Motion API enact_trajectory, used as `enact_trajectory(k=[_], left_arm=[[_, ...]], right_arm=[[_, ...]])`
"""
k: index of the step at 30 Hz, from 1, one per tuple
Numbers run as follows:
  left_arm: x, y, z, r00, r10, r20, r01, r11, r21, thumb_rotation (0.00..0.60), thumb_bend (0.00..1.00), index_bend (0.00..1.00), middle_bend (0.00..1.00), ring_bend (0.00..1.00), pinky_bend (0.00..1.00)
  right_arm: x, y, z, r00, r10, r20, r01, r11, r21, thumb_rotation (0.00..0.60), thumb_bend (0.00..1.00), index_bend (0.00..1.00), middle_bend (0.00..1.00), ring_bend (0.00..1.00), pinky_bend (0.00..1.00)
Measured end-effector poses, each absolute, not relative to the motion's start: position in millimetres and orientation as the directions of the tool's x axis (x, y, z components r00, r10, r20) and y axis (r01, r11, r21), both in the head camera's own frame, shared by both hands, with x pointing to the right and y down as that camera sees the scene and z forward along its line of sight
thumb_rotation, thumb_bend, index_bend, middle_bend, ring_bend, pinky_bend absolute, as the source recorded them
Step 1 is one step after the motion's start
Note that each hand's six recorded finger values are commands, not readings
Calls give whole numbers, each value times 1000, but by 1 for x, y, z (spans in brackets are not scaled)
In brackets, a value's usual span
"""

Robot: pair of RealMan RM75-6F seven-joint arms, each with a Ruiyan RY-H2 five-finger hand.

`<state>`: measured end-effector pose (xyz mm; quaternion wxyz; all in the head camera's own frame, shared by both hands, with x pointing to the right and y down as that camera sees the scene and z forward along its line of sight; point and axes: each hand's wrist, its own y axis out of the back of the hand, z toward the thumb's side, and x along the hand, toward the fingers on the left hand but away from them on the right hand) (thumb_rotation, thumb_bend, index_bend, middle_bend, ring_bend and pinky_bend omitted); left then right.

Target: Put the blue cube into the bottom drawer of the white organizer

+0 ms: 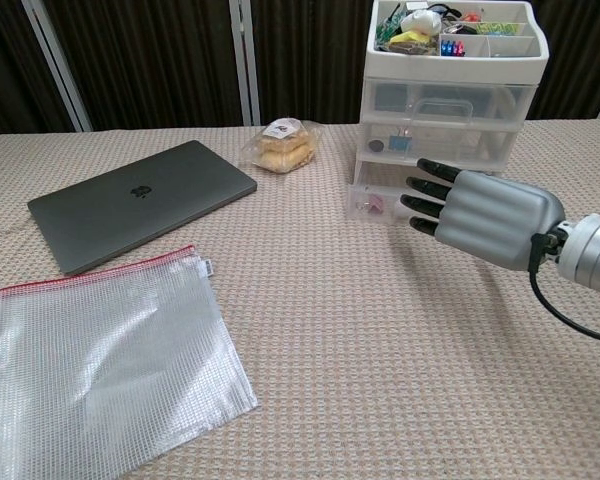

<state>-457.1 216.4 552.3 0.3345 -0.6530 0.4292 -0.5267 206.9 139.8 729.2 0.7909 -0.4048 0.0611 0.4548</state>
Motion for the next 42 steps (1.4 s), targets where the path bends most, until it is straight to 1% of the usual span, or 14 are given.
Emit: enact_trajectory(k=[9,15,25,32,42], left_arm=[[-456,217,554,73,-907,415,-219,-421,-880,600,239,70,0,0,0],[-456,217,554,70,-906,417,-219,-422,-880,600,240,70,0,0,0],[-456,217,554,67,-906,418,-219,-422,-880,600,240,70,0,0,0],[-457,217,554,61,-907,417,-227,-420,-879,600,240,71,0,0,0],[-457,217,554,56,-906,420,-228,-422,-878,600,239,70,0,0,0]], right_arm=[[215,138,737,548,685,-481,-799,260,-541,600,227,210,61,0,31],[214,143,739,564,671,-482,-794,278,-541,600,227,209,61,0,31],[217,147,745,553,669,-496,-803,271,-531,600,226,212,67,0,29],[226,140,751,502,700,-508,-837,243,-491,600,227,222,90,0,29],[239,127,757,420,748,-513,-878,192,-439,600,226,225,95,0,29]])
